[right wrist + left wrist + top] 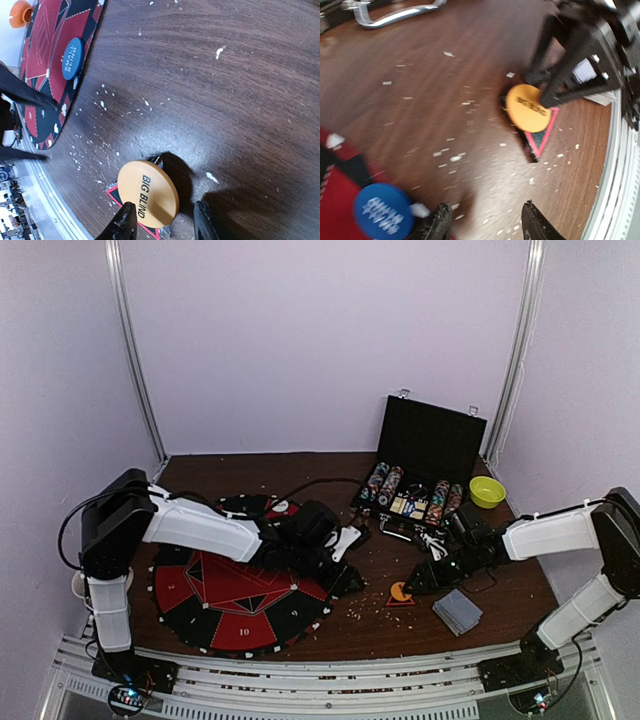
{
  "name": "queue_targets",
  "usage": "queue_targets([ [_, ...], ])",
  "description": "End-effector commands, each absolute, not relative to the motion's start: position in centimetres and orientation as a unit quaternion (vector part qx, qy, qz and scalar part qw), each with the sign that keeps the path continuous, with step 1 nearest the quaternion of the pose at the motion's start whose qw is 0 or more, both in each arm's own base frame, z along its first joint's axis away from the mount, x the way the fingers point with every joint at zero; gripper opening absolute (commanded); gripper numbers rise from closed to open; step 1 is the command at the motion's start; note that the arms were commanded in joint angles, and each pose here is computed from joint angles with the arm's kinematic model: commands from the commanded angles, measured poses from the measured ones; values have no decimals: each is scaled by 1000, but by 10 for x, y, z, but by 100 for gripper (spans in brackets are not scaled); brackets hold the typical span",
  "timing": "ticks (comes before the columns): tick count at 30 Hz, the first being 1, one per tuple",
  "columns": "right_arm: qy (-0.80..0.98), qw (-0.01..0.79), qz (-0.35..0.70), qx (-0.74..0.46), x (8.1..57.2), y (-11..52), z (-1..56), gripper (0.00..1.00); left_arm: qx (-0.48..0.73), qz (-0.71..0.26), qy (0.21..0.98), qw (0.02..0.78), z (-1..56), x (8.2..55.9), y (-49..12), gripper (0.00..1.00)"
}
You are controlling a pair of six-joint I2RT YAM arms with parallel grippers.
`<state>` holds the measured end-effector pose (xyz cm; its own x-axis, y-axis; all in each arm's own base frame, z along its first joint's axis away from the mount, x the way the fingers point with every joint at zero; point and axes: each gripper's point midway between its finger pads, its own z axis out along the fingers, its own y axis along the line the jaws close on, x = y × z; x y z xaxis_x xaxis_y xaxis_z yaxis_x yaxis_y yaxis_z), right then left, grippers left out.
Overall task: Distribute texas hold em gaming equipment
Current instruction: Pick up the big blind button from the center of the board.
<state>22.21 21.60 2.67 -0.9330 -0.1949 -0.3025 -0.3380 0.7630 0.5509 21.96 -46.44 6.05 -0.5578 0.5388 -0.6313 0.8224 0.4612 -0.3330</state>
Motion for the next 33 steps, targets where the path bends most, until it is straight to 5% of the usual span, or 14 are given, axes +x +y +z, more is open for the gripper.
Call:
queue_targets([
  [1, 918, 104, 359, -135, 218, 221, 25, 40, 451, -346, 791, 224, 61, 206, -498, 50],
  [17, 918, 94, 370, -113, 221, 213, 12, 22, 465, -358, 789, 180, 20, 199, -529, 43],
  [26, 917, 97, 370, -111, 223, 211, 18, 0, 467, -374, 783, 172, 16, 198, -540, 41],
  [33, 915, 106, 371, -122, 224, 212, 39, 0, 466, -394, 771, 184, 50, 200, -537, 42],
])
